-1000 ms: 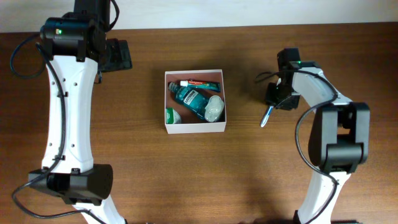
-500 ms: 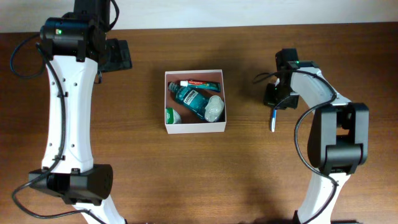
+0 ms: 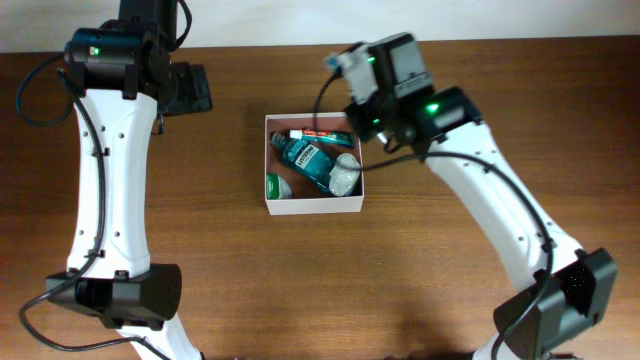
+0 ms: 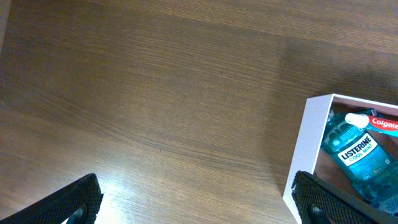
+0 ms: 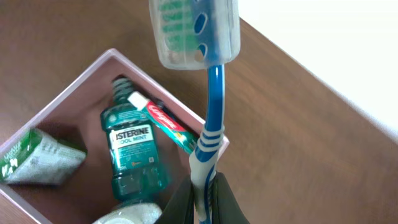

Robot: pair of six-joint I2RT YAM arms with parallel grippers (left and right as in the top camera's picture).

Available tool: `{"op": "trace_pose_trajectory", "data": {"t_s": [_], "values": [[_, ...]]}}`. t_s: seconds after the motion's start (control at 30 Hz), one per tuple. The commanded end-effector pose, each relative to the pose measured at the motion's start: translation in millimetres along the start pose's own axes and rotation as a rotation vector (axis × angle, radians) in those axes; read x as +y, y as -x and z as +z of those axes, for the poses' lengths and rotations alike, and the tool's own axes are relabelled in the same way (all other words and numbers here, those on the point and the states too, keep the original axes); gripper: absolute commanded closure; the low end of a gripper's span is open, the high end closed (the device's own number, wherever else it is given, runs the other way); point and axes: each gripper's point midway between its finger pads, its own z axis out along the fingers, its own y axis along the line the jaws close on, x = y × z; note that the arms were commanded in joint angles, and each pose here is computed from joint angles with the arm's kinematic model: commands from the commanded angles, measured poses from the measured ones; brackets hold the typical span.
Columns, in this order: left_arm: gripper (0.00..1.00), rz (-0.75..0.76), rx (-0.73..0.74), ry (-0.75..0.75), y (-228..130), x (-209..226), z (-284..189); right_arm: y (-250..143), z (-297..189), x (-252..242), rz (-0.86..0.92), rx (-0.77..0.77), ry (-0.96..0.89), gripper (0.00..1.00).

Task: Pack container
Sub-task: 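Carry the toothbrush over the box and drop it inside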

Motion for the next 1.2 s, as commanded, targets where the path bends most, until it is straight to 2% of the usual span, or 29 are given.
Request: {"op": "trace_pose_trajectory", "data": {"t_s": [0.0, 0.3, 0.57, 0.6, 0.63, 0.73, 0.83, 0.9, 0.93, 0.97, 1.07, 1.1, 1.17], "values": [[0.00, -0.001, -0.022, 0.006, 3.3, 4.0, -5.7, -3.4, 28.1, 17.7, -0.299, 0.016, 0.036, 0.96], [0.00, -0.001, -0.022, 0.006, 3.3, 4.0, -5.7, -8.3, 77.1, 42.7, -0.344, -0.009, 0.154, 0.96], [0.00, -0.001, -0.022, 0.006, 3.3, 4.0, -5.7, -9.5, 82.0, 43.6, -0.344, -0.008, 0.158, 0.96], [0.00, -0.001, -0.022, 0.006, 3.3, 4.0, -5.7, -9.8, 82.0, 42.7, -0.343, -0.006, 0.154, 0.91], [0.00, -0.001, -0.021, 0.006, 3.3, 3.9, -5.7, -9.7, 80.7, 41.7, -0.342, -0.002, 0.149, 0.62], [0.00, -0.001, -0.022, 0.006, 3.3, 4.0, -5.7, -1.5, 67.6, 38.7, -0.337, -0.017, 0.138, 0.31], [0.00, -0.001, -0.021, 0.006, 3.3, 3.9, -5.7, 13.2, 43.7, 33.8, -0.319, -0.052, 0.119, 0.27], [0.00, -0.001, -0.022, 0.006, 3.3, 4.0, -5.7, 23.1, 24.0, 24.0, -0.248, -0.071, 0.079, 0.27], [0.00, -0.001, -0.021, 0.006, 3.3, 3.9, -5.7, 26.5, 13.5, 17.2, -0.201, -0.077, 0.051, 0.23], [0.00, -0.001, -0.021, 0.006, 3.3, 3.9, -5.7, 28.6, 2.8, 8.8, -0.147, -0.081, 0.019, 0.15], [0.00, -0.001, -0.022, 0.006, 3.3, 4.0, -5.7, 27.7, -30.8, -12.3, 0.006, -0.092, -0.035, 0.13], [0.00, -0.001, -0.021, 0.006, 3.3, 3.9, -5.7, 26.0, -43.3, -18.1, 0.054, -0.096, -0.044, 0.01], [0.00, -0.001, -0.022, 0.006, 3.3, 4.0, -5.7, 22.0, -67.4, -28.4, 0.129, -0.105, -0.061, 0.01]]}}
